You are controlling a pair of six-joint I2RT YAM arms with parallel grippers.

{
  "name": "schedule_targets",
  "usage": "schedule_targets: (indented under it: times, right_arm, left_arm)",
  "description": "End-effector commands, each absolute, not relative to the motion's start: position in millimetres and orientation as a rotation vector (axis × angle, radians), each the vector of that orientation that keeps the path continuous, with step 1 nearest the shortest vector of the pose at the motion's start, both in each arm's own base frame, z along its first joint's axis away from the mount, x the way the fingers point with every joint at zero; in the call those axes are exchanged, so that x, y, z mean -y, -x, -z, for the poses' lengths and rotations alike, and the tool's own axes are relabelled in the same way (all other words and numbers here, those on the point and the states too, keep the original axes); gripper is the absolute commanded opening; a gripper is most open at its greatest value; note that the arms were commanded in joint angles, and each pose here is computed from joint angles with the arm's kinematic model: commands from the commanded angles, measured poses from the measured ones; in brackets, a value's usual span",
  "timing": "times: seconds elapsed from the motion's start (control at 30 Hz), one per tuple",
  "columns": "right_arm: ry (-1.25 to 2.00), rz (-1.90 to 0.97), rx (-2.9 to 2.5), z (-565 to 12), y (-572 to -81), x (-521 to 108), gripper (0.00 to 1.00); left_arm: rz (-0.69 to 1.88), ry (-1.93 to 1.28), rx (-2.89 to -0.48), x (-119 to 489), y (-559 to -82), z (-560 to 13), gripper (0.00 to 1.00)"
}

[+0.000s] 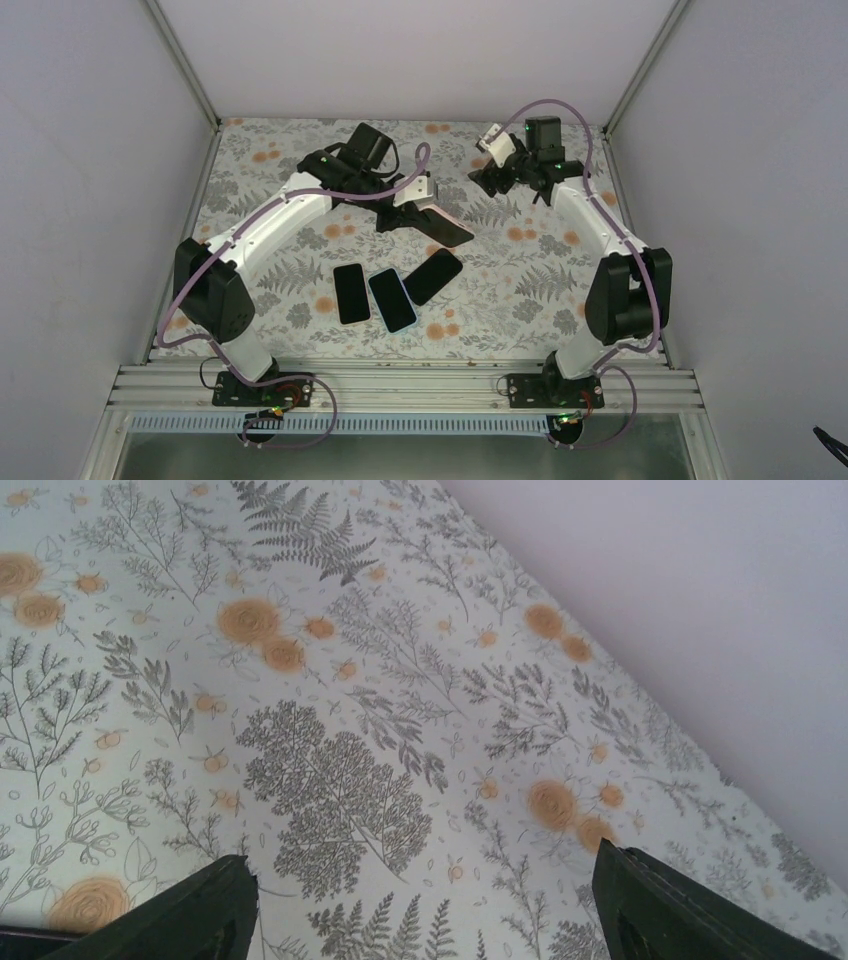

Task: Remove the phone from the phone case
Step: Remove the phone case from the phone.

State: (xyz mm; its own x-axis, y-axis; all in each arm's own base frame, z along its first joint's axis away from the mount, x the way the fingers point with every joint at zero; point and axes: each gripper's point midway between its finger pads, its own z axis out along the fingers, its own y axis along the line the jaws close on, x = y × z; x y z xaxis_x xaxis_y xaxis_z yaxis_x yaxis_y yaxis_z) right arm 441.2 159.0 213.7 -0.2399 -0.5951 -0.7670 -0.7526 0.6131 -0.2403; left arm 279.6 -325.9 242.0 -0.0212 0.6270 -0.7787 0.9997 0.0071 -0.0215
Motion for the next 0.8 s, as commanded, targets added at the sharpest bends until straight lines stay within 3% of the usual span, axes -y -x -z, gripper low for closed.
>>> schedule_targets:
  times: [0.0, 0.43, 0.77]
  right_arm:
    - [1.059, -0.215, -1.901, -229.5, -452.5, -162.2, 0.86]
    - [1.274, -0.341, -1.893, -220.1, -331.6, -150.5, 0.9]
    - [1.275, -0.452, -1.922, -198.5, -317.4, -157.1, 0.89]
  left_arm:
    - [0.867, -1.676, -1.62, 332.4, -279.1, -260.7, 0.02]
    - [0.791, -1.674, -1.628, 330.3, -288.5, -254.9, 0.02]
    - [0.796, -1.668, -1.634, 332.9, -292.1, -254.7, 0.02]
